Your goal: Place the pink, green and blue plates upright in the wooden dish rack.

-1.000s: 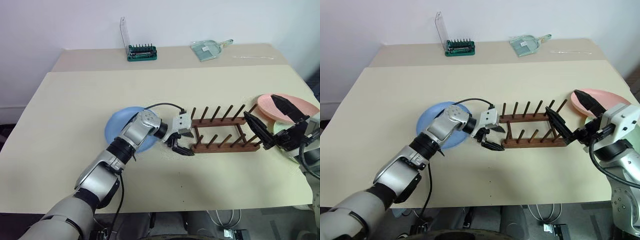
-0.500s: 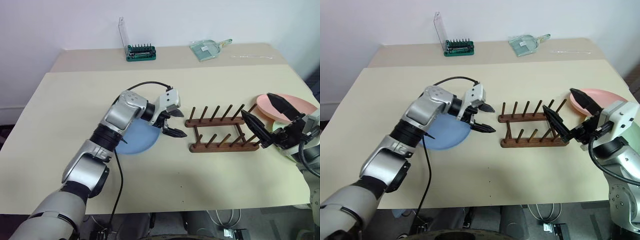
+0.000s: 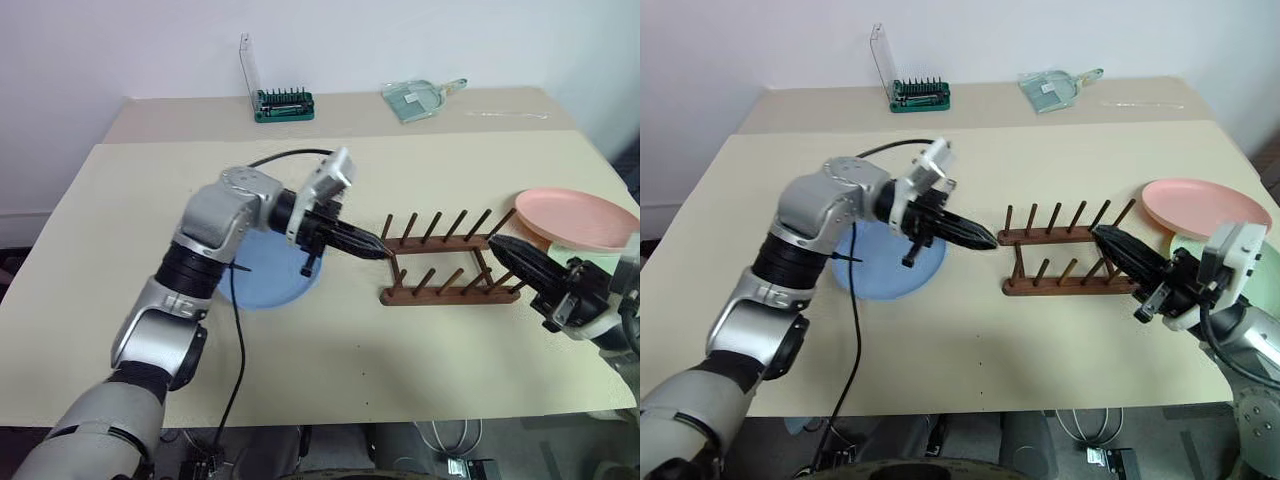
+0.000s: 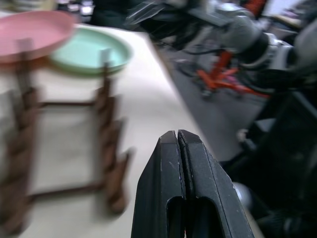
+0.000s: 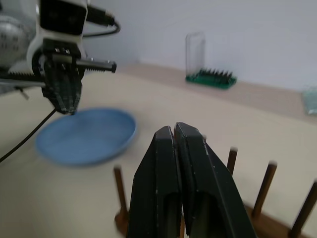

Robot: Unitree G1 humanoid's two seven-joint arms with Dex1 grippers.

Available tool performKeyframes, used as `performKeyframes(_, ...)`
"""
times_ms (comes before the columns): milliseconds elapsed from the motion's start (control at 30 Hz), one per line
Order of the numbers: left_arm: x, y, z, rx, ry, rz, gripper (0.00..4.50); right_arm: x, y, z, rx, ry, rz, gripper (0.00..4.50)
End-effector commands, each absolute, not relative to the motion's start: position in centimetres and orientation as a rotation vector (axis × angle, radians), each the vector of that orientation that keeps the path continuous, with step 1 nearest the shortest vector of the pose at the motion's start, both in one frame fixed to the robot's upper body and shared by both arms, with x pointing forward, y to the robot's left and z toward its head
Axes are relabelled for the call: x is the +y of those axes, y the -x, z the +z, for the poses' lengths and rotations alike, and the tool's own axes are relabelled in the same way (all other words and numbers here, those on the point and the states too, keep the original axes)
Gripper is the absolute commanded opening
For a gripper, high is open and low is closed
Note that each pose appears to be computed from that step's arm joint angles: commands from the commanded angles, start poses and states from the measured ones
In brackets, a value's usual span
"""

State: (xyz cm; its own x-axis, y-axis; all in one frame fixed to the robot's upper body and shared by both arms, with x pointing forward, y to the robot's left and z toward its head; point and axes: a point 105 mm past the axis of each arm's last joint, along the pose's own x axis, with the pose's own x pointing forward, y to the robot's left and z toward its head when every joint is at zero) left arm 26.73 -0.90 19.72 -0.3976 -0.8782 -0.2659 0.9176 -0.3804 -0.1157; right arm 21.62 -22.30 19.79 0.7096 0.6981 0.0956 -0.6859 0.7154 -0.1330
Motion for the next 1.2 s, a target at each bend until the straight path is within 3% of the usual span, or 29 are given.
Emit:
performKeyframes(33, -0.7, -25.7, 17.6, 0.325, -0.365, -1.996, 0.05, -22.6, -20.8, 19.1, -0.074, 0.203, 0.8, 0.09)
performKeyframes(200, -0.6, -25.7, 14.9, 0.375, -0.538, -2.004, 0.05, -23.6, -20.3, 14.9, 0.131, 0.343, 0.801, 0.09)
performKeyframes(333, -2.4, -27.4, 13.7, 0.273, -0.663, -1.884, 0.05, -24.5, -21.6, 13.2, 0.165, 0.474, 0.737, 0.09)
performKeyframes(467, -3.6, -28.0, 13.7, 0.203, -0.63, -1.806, 0.05, -25.4, -21.8, 11.9, 0.209, 0.588, 0.722, 0.09)
performKeyframes(1000, -5.2, -27.5, 10.1, 0.213, -0.668, -1.689, 0.05, -26.2, -23.5, 10.4, 0.232, 0.728, 0.722, 0.09)
performKeyframes(1200, -6.0, -29.0, 9.5, 0.207, -0.744, -1.563, 0.05, -25.6, -24.7, 9.8, 0.221, 0.745, 0.735, 0.09)
